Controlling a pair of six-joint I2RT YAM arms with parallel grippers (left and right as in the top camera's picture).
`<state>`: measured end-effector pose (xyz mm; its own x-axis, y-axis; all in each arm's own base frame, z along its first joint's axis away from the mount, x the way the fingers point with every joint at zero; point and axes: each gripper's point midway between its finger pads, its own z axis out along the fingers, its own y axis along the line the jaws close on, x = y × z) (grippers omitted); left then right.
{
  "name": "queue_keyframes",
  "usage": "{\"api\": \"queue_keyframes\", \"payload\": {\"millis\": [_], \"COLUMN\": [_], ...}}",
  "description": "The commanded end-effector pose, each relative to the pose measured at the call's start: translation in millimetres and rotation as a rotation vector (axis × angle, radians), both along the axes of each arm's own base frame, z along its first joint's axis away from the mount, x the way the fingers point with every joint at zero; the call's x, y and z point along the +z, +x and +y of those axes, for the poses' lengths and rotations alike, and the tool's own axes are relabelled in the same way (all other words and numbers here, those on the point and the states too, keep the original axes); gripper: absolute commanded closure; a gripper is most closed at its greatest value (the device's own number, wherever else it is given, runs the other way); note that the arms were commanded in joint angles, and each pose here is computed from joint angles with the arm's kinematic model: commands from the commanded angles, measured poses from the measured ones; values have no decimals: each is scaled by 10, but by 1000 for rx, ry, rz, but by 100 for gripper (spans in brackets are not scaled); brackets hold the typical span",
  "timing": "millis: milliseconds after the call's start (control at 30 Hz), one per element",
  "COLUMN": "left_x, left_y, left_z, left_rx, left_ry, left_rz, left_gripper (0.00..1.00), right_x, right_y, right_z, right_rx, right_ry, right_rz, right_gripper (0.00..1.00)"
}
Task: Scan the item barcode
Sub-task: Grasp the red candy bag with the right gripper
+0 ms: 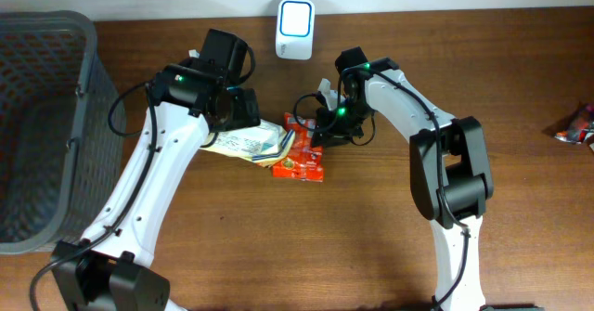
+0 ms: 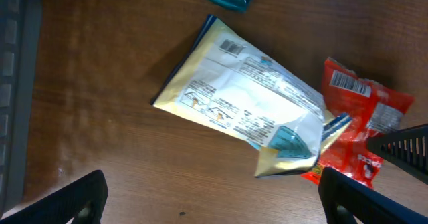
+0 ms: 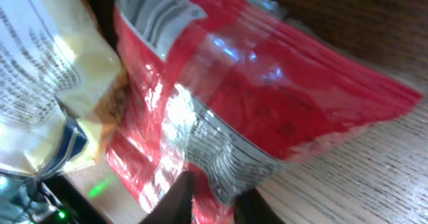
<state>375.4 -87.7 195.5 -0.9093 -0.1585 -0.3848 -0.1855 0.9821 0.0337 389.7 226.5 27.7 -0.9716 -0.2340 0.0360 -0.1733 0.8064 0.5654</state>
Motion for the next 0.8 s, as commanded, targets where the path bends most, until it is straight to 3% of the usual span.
{"api": "queue_keyframes", "payload": {"millis": [0,167,300,400,433,467,500,533,600,767], "left_x": [3,3,3,3,3,3,3,3,3,3], "left_y": [4,4,4,4,4,4,4,5,4,4], "left_z": [12,12,12,12,12,12,12,12,12,12], "left_rx": [11,11,11,11,11,11,11,11,11,11], "left_ry": [4,4,4,4,4,4,4,4,4,4], "left_rz": [-2,-2,-2,-2,-2,-2,-2,-3,-2,-2], "left_gripper": [1,1,1,1,1,1,1,1,1,1], "right_x": [-41,151,714,834,822,785,721,645,457,-7], "right_y": [5,210,530,462,409,275,136,9,-154,-250], "right_z": [7,-6,-499,-591,-566,-449,-317,-216,-86,159], "right_rx": [-1,-16,-61,-60,-55,-37,-18,1,35,-27], "right_ry": [-11,3,-281,-328,-312,-251,-190,-157,-143,-132], "right_rz": [-5,-71,-263,-250,-224,-162,-101,-54,-16,-6], "right_gripper": [96,96,96,96,76,38,29,13,6,8]}}
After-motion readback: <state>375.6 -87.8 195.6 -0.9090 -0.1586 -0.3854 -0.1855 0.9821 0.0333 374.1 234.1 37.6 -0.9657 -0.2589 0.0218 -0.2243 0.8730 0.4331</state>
